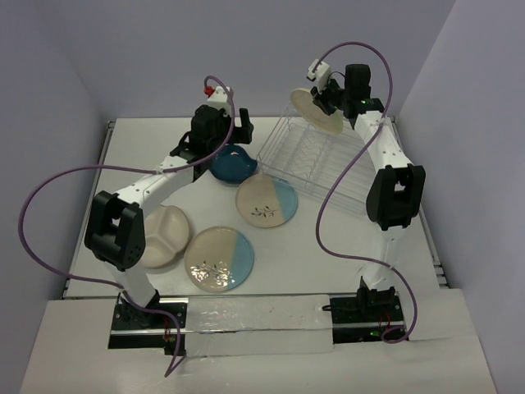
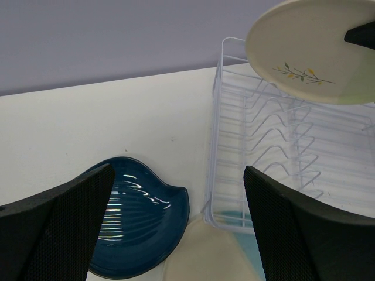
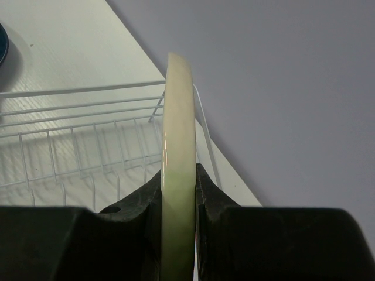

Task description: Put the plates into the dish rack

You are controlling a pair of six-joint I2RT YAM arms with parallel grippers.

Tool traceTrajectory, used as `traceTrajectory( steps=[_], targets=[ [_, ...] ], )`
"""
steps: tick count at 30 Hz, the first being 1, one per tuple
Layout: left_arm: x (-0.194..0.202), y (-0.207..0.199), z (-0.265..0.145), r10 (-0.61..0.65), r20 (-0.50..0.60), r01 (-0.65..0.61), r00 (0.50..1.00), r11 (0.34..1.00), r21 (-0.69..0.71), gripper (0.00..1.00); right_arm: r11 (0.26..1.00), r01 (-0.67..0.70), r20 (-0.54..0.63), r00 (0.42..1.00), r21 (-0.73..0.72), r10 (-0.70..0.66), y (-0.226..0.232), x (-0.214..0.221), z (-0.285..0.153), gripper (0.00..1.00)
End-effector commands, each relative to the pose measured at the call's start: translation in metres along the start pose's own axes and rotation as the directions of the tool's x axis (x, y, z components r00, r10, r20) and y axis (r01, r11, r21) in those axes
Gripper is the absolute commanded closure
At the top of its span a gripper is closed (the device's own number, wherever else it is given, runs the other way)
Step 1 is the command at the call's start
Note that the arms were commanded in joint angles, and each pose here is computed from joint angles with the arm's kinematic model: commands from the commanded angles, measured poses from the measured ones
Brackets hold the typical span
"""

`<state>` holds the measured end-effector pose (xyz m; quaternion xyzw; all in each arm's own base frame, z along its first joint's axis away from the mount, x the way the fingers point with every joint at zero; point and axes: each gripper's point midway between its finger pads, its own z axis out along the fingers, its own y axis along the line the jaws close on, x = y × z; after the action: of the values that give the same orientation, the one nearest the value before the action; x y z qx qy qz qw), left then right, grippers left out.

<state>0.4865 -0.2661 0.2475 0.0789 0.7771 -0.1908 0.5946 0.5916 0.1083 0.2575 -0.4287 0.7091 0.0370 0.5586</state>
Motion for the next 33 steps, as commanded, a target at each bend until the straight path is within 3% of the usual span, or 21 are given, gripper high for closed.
traceTrajectory(
  steps=[1,20,33],
  targets=[
    [-0.039,-0.007,-0.013,-0.016,0.106,0.014,0.994,1.000,0.028,0.01,0.997,0.051,0.090,0.994,0.053,-0.056,-0.019,-0.040,-0.025,1.00],
    [-0.034,-0.005,-0.013,-0.022,0.100,0.019,0.995,0.999,0.027,0.01,0.996,0.086,0.086,0.992,0.035,-0.089,-0.013,-0.034,-0.037,1.00],
    [-0.031,-0.004,-0.009,0.013,0.102,-0.017,0.995,0.999,0.033,0.01,0.975,0.206,0.216,0.959,-0.080,-0.185,0.001,-0.047,-0.060,1.00]
  ],
)
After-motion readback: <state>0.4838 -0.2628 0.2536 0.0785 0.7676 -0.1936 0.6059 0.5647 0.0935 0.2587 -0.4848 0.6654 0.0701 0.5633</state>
